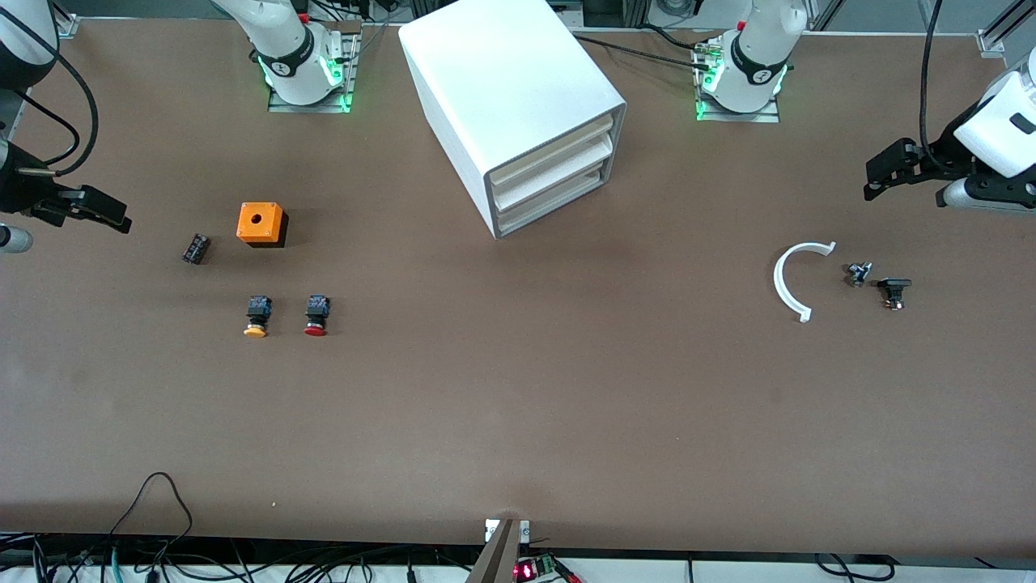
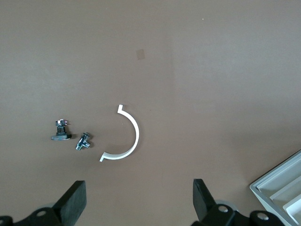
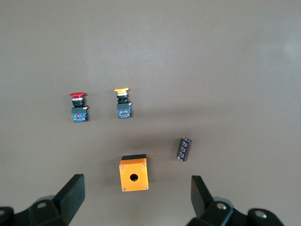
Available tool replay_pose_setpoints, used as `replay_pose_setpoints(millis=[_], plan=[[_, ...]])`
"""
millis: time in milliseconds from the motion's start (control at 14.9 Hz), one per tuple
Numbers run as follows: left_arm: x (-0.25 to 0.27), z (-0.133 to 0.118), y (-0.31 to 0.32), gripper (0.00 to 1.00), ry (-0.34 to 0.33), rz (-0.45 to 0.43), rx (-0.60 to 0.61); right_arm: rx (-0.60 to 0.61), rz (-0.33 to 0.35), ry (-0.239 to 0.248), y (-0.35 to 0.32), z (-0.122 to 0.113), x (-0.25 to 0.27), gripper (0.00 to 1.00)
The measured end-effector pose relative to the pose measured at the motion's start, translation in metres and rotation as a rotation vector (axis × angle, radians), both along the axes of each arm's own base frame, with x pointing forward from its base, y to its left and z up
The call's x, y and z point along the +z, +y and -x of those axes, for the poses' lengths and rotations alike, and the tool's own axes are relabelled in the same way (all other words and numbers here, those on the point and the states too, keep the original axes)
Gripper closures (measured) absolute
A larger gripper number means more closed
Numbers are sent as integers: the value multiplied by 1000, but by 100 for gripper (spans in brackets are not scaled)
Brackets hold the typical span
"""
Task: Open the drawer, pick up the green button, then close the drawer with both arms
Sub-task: 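Move the left gripper toward the white cabinet's lower drawer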
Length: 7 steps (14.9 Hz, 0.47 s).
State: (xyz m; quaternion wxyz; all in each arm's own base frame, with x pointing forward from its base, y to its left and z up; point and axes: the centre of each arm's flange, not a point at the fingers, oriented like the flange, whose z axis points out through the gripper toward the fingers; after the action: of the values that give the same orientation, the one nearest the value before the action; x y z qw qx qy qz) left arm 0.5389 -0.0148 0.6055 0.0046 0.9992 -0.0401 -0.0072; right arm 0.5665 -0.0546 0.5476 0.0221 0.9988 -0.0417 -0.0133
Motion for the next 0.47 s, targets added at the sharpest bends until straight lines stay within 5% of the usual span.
replay_pose_setpoints(millis=[469], plan=[[-1,0,-5,0,4,0,-10,0,0,5,0,1,0,0]])
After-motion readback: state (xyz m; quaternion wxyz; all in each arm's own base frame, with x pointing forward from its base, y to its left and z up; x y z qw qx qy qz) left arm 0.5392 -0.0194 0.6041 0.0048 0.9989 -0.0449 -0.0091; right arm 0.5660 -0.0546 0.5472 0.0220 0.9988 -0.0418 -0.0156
